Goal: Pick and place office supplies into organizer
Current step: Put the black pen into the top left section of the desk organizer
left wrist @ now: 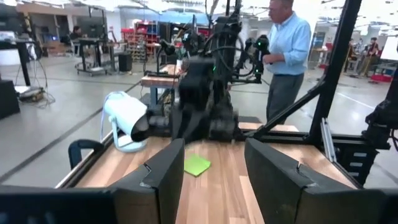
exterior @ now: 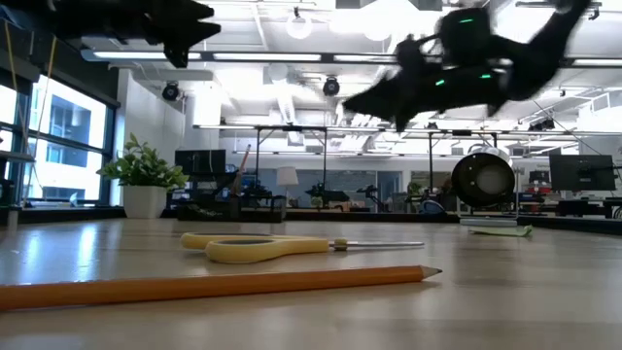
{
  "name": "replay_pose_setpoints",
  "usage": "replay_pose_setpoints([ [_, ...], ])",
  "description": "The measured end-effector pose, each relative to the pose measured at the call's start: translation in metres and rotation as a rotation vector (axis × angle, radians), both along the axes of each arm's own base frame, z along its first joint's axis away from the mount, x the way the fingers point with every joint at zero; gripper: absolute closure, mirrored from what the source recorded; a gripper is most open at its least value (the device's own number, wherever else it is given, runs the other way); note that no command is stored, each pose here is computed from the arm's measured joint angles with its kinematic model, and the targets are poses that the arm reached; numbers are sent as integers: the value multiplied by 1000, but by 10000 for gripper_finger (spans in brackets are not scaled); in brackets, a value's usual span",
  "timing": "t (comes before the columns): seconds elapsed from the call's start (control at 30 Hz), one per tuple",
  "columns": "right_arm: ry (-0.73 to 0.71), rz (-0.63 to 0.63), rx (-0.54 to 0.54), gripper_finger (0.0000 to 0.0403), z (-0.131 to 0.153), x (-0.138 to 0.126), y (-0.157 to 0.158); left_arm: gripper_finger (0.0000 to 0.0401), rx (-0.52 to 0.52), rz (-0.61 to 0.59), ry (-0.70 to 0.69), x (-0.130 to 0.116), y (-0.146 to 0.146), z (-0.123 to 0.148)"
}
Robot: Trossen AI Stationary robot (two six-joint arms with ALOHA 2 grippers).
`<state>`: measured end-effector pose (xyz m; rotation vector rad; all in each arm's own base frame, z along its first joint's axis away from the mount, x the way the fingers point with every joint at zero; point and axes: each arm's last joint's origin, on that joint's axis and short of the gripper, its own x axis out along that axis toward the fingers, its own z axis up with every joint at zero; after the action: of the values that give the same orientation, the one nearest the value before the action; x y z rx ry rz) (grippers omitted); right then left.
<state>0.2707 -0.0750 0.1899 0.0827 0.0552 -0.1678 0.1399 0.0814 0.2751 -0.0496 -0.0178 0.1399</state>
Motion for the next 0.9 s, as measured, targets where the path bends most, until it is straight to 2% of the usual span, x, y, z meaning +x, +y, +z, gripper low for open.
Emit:
replay_pose_setpoints([
  [0.1, -148, 28, -23, 388, 6, -22, 8, 242, -3, 0, -4, 8, 6, -3],
  [0.2, -229, 78, -48, 390, 13, -29, 15, 242, -34, -2, -34, 19, 13, -6],
  [0.3, -237, 107, -54, 388, 17, -26, 18, 242, -53, -11, -59, 34, 21, -11],
  [0.53, -272, 180, -76, 386, 29, -13, 27, 242, 13, -74, -146, 73, 20, -28],
  [0.77, -261, 231, -63, 385, 23, 2, 42, 242, 91, -133, -219, 100, 9, -46],
  [0.9, -251, 231, -64, 384, 19, 12, 42, 242, 126, -165, -247, 115, 4, -47],
])
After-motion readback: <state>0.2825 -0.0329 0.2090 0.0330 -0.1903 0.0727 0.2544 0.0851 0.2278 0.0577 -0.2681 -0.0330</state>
